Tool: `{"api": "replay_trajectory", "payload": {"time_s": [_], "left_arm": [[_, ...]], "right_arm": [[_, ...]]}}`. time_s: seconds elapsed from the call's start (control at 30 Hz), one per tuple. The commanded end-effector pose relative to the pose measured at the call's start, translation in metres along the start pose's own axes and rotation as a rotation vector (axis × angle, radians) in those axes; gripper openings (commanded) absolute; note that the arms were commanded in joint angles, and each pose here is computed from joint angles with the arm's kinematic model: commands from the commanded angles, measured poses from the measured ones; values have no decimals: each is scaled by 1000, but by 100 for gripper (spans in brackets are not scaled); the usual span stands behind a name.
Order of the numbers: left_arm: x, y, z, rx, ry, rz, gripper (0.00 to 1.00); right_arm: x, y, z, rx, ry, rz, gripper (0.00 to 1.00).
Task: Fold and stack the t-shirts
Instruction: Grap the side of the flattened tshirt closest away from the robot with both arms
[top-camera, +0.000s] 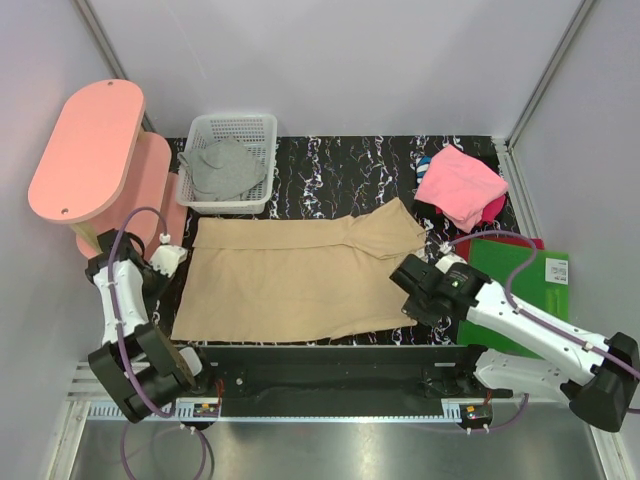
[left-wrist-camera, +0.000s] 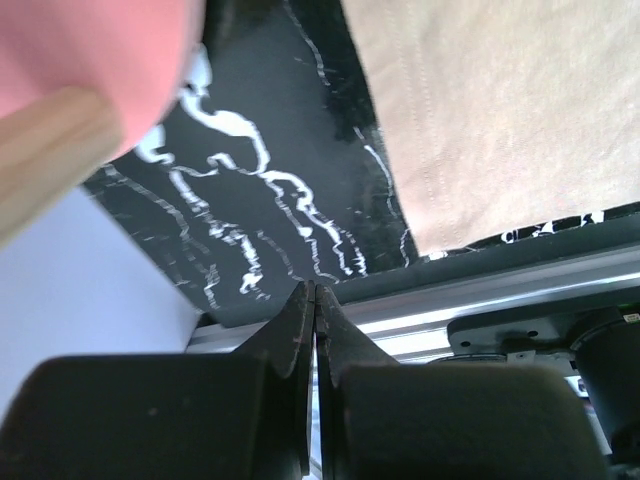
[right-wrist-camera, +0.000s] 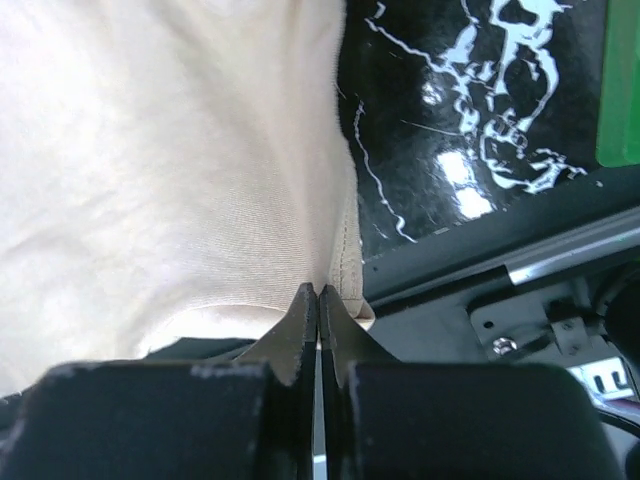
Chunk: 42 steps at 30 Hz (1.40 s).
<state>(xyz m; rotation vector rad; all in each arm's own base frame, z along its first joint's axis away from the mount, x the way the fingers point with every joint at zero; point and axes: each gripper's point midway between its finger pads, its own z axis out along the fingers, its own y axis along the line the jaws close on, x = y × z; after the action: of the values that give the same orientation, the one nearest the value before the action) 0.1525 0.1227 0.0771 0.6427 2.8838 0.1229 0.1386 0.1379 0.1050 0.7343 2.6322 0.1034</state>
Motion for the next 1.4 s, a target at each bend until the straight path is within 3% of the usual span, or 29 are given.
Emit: {"api": "replay_trajectory", "payload": {"time_s": [0.0,0.3,0.4,0.63,1.03,1.37], "left_arm": [[-3,-8,-16,8,-37,10,0],[18,-32,-5,12,-16,44,1],[27,-34,13,24,29,29,28],[31,-44,29,90,50,8,43],[35,-42,56,112,77,16,47],[27,-42,61,139,47,16,57]], "right_arm": [[9,-24,-8,65,37,-19,0],[23,-38,-19,65,70,-47,0],[23,-32,-17,58,66,-52,0],[23,-28,-13,64,66,-76,0],[19,-20,-18,72,58,-91,0],[19,-17,-19,72,63,-86,0]]}}
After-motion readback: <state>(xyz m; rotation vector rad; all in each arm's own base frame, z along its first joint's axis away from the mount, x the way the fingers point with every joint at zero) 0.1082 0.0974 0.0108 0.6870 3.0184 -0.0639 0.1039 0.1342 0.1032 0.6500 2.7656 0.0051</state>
